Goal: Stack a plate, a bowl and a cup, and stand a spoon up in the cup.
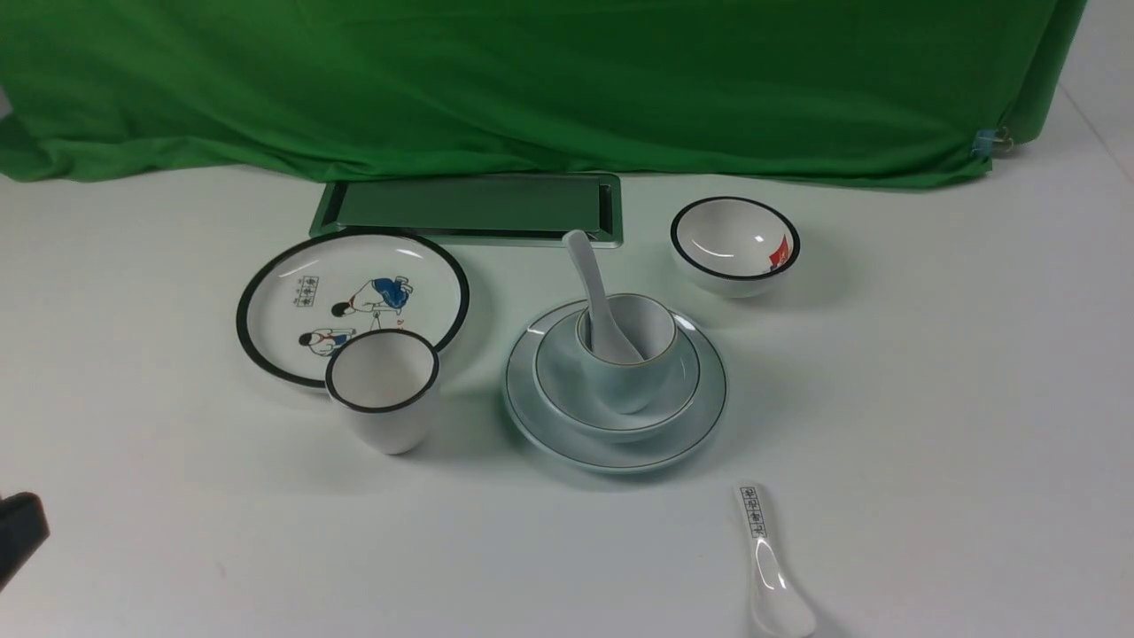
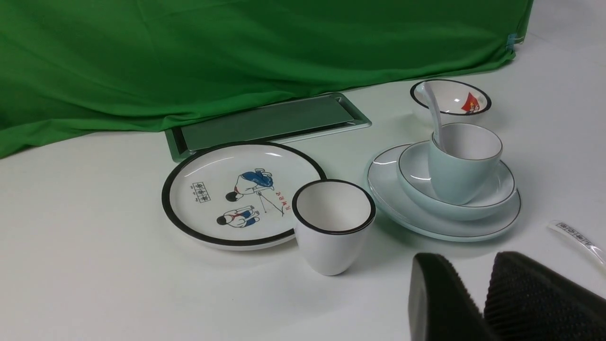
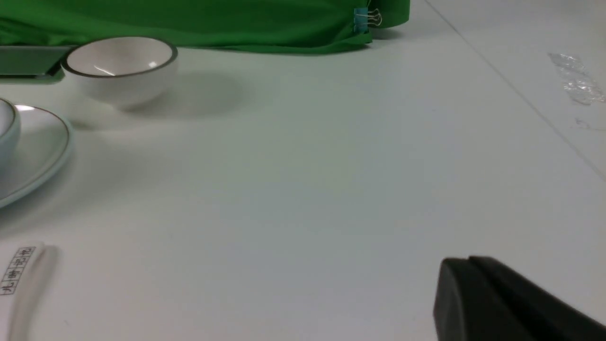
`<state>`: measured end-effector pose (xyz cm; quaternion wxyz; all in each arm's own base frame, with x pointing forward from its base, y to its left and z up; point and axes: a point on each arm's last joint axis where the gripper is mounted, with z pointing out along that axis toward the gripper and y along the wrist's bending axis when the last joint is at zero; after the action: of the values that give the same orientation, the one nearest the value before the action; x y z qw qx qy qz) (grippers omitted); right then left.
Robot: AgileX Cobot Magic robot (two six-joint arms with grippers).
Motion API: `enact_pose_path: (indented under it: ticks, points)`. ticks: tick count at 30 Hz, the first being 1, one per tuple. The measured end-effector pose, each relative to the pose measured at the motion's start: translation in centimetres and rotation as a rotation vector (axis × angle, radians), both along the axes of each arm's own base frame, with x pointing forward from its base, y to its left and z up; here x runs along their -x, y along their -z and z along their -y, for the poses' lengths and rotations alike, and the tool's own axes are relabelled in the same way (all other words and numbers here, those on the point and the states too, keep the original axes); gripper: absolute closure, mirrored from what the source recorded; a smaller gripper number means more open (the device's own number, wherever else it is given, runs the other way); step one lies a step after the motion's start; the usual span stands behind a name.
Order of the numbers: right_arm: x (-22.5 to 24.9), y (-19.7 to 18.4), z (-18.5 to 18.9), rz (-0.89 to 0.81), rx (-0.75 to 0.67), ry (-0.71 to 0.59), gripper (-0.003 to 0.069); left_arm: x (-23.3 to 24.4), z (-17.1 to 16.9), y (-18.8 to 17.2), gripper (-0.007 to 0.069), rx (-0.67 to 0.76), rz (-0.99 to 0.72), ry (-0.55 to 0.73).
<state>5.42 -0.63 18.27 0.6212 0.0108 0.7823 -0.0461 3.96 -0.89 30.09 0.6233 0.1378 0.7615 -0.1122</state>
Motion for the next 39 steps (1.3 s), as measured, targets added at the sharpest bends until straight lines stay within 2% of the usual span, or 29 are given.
enact_pose_path:
  ticks: [26, 30, 32, 35, 36, 37, 39]
  points:
    - [0.0, 0.0, 0.0, 0.0, 0.001, 0.0, 0.0572, -0.1, -0.1, 0.0, 0.0475, -0.019, 0.01, -0.008]
    - [0.0, 0.0, 0.0, 0.0, 0.001, 0.0, 0.0561, -0.5, 0.3, 1.3, 0.0477, -0.018, 0.0, 0.001]
    - [0.0, 0.0, 0.0, 0.0, 0.001, 0.0, 0.0558, -0.8, 0.5, 1.9, 0.0487, 0.005, 0.004, 0.003]
    - [0.0, 0.0, 0.0, 0.0, 0.001, 0.0, 0.0552, -1.3, 0.8, 2.8, 0.0573, 0.099, 0.069, -0.045]
    - [0.0, 0.0, 0.0, 0.0, 0.001, 0.0, 0.0551, -1.3, 0.8, 2.8, 0.0578, 0.095, 0.077, -0.043]
    - [0.0, 0.0, 0.0, 0.0, 0.001, 0.0, 0.0548, -1.4, 0.6, 3.2, 0.062, 0.109, 0.117, -0.082]
    - [0.0, 0.0, 0.0, 0.0, 0.001, 0.0, 0.0544, -1.5, 0.3, 4.3, 0.0653, 0.107, 0.17, -0.155]
